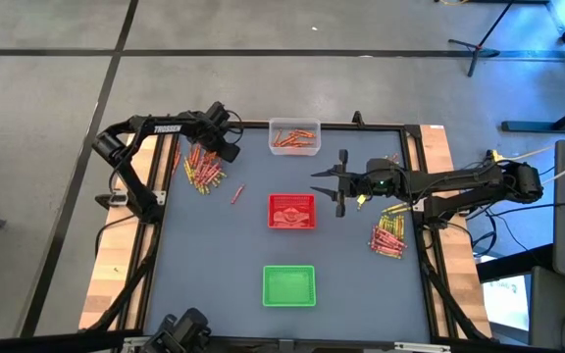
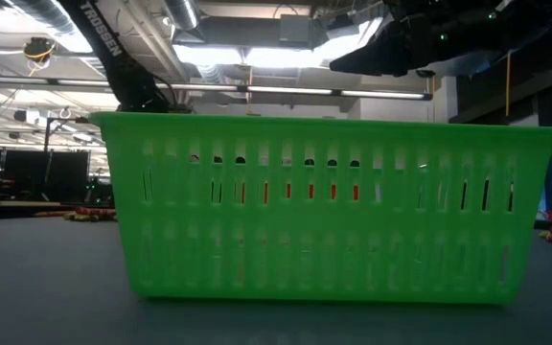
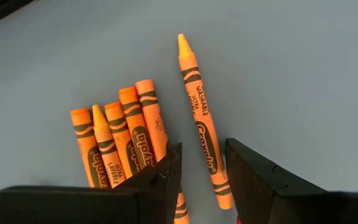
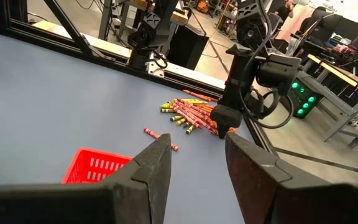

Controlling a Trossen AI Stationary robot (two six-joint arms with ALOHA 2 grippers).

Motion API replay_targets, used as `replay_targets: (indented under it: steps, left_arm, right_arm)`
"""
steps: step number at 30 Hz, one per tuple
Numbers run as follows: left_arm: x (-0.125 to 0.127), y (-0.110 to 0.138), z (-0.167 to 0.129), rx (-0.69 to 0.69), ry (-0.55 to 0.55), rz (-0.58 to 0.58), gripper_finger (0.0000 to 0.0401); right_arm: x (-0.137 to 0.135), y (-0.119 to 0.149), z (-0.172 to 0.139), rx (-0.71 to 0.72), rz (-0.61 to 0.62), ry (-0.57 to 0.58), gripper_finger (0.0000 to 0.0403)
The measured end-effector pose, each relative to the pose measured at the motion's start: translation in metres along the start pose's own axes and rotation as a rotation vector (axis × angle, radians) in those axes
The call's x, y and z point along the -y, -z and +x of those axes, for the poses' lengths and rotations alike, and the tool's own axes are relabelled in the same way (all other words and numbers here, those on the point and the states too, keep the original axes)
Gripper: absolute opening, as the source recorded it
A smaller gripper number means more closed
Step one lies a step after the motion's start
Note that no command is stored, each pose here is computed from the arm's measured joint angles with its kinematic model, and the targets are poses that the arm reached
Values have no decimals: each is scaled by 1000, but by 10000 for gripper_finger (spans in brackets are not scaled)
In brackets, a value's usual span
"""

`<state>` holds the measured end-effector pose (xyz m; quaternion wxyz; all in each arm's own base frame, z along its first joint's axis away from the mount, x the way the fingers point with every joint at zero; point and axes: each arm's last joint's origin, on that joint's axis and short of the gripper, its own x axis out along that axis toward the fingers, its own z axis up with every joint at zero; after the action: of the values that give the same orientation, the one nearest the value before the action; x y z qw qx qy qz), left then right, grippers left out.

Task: Sort crayons
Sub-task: Put the orange crayon into the transparent bin

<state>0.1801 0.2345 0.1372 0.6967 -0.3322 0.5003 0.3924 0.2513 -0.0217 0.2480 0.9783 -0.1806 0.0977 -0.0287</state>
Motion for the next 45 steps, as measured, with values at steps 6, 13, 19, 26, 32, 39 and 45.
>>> replay_targets:
  steps: [6, 13, 19, 26, 32, 39, 45]
  left_arm:
    - [1, 0, 1, 8, -1, 5, 108]
    - [7, 0, 1, 24, 2, 49, 99]
    - [7, -1, 1, 29, 8, 58, 53]
    - [12, -1, 1, 39, 1, 123, 5]
    - [18, -2, 0, 62, -40, 185, 13]
    - [37, -25, -17, 157, -8, 252, 13]
    - [65, -53, -47, 291, 64, 410, 12]
  right_arm:
    - [0, 0, 0, 0, 0, 0, 151]
    - [0, 0, 0, 0, -3, 0, 151]
    - [0, 0, 0, -1, -3, 0, 151]
    - [0, 0, 0, -1, -3, 0, 151]
    - [0, 1, 0, -5, -4, -2, 151]
    - [0, 1, 0, -12, -4, -5, 151]
    - [0, 1, 0, -12, -4, -5, 151]
